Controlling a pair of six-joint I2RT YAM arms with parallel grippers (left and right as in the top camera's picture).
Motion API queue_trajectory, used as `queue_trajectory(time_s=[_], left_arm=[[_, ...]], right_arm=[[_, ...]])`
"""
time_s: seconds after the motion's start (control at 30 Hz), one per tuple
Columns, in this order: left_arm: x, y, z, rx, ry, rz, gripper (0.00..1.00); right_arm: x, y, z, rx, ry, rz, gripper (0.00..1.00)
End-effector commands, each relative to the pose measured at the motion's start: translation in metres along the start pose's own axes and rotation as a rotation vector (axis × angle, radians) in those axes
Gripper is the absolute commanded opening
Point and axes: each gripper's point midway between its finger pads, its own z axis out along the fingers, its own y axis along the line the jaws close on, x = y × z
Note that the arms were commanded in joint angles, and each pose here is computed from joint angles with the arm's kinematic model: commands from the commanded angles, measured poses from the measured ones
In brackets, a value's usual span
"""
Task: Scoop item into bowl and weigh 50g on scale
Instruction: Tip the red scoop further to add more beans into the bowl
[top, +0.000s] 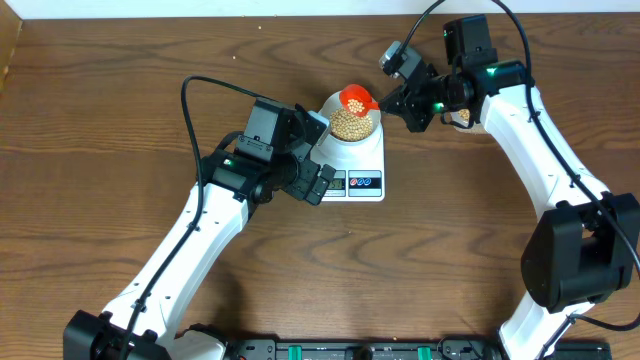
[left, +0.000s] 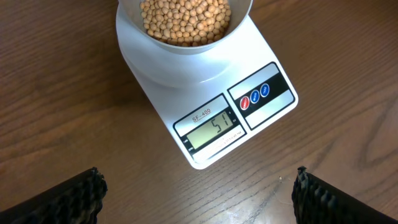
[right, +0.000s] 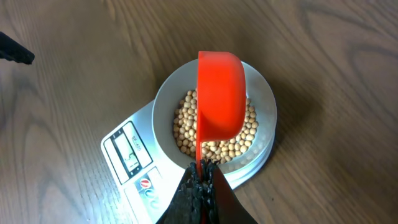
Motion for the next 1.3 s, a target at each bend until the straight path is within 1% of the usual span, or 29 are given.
queue_trajectory(time_s=[0.0,0.73,1.1,1.27], left_arm=[[0.0005,-0.0006,-0.0001,0.007,0.001,0.006,0.98],[0.0005,-0.0006,-0.0001,0.007,0.001,0.006,0.98],[0.0006,-0.0006,-0.0001,0.007,0.002,0.006,0.98],[0.0006,-0.0006,-0.0001,0.007,0.002,0.006,0.98]], right_arm=[[-0.015,0.0028,-0.0141,0.008,-0.04,-0.082,0.01],[-0.0135,0.0015,-0.0141,0.018,-0.031,-0.172,0.01],[-0.0119,-0.0013,-0.0141,0.033,-0.02,-0.172,0.01],[-0.0119,-0.0014,-0.0141,0.034,-0.02,-0.217,0.01]])
